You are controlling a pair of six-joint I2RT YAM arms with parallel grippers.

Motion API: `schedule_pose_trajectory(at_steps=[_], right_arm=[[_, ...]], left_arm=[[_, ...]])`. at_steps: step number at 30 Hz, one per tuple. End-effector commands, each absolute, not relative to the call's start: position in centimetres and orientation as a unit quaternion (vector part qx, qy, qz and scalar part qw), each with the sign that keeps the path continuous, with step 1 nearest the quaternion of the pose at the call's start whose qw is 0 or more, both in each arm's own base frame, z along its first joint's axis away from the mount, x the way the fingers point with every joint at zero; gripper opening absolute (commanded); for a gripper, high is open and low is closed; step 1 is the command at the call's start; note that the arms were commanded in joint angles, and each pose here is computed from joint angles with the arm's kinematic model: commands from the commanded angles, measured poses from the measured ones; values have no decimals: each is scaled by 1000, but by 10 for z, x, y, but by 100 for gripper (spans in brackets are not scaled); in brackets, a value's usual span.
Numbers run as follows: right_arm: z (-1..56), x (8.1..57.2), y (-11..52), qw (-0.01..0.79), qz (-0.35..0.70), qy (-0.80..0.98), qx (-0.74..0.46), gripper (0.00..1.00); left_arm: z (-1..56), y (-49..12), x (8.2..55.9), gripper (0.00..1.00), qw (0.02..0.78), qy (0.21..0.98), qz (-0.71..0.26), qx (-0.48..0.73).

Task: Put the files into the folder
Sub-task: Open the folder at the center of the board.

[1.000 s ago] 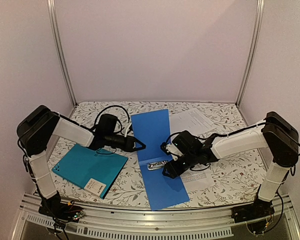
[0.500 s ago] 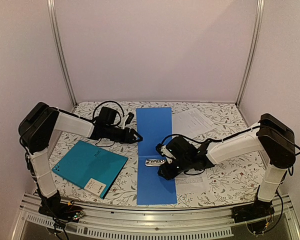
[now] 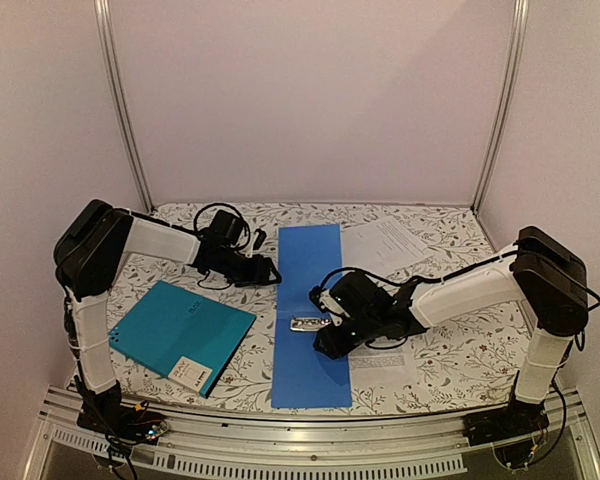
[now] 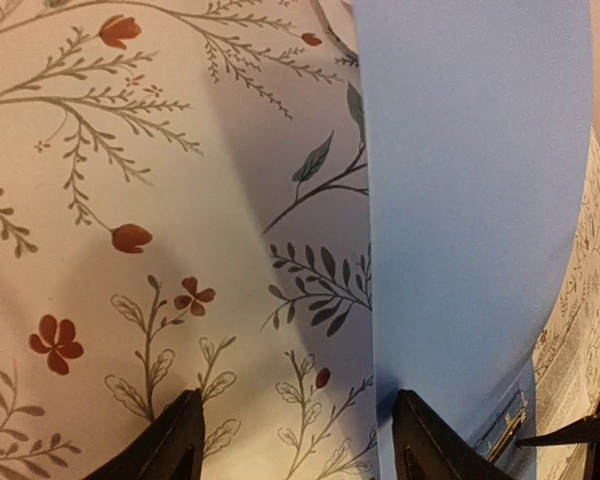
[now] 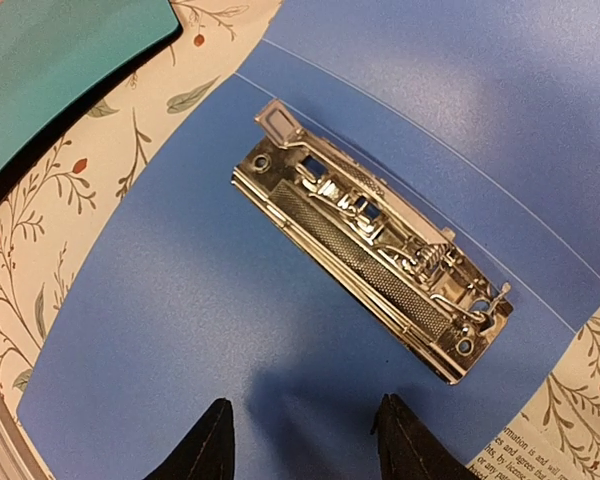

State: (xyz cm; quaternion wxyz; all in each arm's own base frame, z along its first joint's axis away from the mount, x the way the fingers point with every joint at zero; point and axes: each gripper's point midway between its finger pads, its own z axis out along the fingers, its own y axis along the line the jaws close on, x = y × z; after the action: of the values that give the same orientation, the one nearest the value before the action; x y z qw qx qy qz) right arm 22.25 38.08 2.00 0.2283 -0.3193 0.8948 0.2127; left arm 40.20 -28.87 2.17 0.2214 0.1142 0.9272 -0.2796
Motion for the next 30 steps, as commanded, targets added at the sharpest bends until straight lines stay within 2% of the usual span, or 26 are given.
schedule_pose_trajectory(at_steps=[1,7,18,30], right_arm=[[-14,195,360,150,179,906,-354,50],[1,200,367,160,179,900,-364,50],[61,224,386,197,230,885,-352,53],[99,261,393,248,239,868,-357,62]], left_arm=[[-16,-273,387,64,181,954,-216,100],[-17,-278,382,62,192,952,-204,120],[24,-288,382,62,250,926,-233,159],[38,-303,377,61,274,910,-243,195]])
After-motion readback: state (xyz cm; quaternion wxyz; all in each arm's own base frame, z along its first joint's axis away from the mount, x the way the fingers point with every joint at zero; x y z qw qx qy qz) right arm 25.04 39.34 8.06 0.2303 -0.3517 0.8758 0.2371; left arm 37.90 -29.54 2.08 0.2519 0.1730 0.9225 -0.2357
